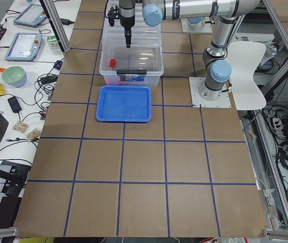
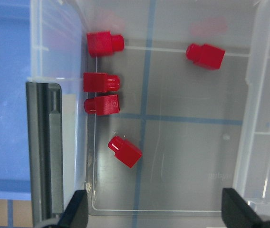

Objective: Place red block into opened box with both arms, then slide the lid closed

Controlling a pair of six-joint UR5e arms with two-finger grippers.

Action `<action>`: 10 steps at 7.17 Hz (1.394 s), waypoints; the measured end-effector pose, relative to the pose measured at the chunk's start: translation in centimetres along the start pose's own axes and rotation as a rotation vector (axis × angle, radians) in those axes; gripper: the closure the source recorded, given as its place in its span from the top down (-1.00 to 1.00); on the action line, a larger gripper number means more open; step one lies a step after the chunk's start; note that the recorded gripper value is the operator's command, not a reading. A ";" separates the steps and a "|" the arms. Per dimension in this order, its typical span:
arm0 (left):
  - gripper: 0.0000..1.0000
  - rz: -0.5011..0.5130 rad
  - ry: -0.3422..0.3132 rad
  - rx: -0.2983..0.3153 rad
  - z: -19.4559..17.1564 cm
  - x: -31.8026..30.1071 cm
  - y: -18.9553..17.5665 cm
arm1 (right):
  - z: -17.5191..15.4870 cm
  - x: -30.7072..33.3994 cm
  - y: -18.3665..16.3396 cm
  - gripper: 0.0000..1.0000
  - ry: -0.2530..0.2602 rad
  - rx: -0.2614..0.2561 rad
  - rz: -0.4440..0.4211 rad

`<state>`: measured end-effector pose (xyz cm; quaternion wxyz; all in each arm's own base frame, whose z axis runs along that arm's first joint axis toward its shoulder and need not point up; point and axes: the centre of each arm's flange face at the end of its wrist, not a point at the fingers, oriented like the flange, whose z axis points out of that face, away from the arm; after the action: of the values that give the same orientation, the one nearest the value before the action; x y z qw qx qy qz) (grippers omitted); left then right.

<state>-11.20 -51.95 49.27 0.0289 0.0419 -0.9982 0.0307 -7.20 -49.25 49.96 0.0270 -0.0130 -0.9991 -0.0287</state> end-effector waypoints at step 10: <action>1.00 0.019 -0.088 0.045 -4.3 -0.5 0.9 | 13.2 2.9 -7.6 1.00 -0.059 -0.107 0.003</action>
<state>-10.58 -50.72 53.46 -0.0163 0.0346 -0.9979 0.0517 -11.04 -56.04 36.55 -0.0029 -0.0167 -0.9965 -0.0814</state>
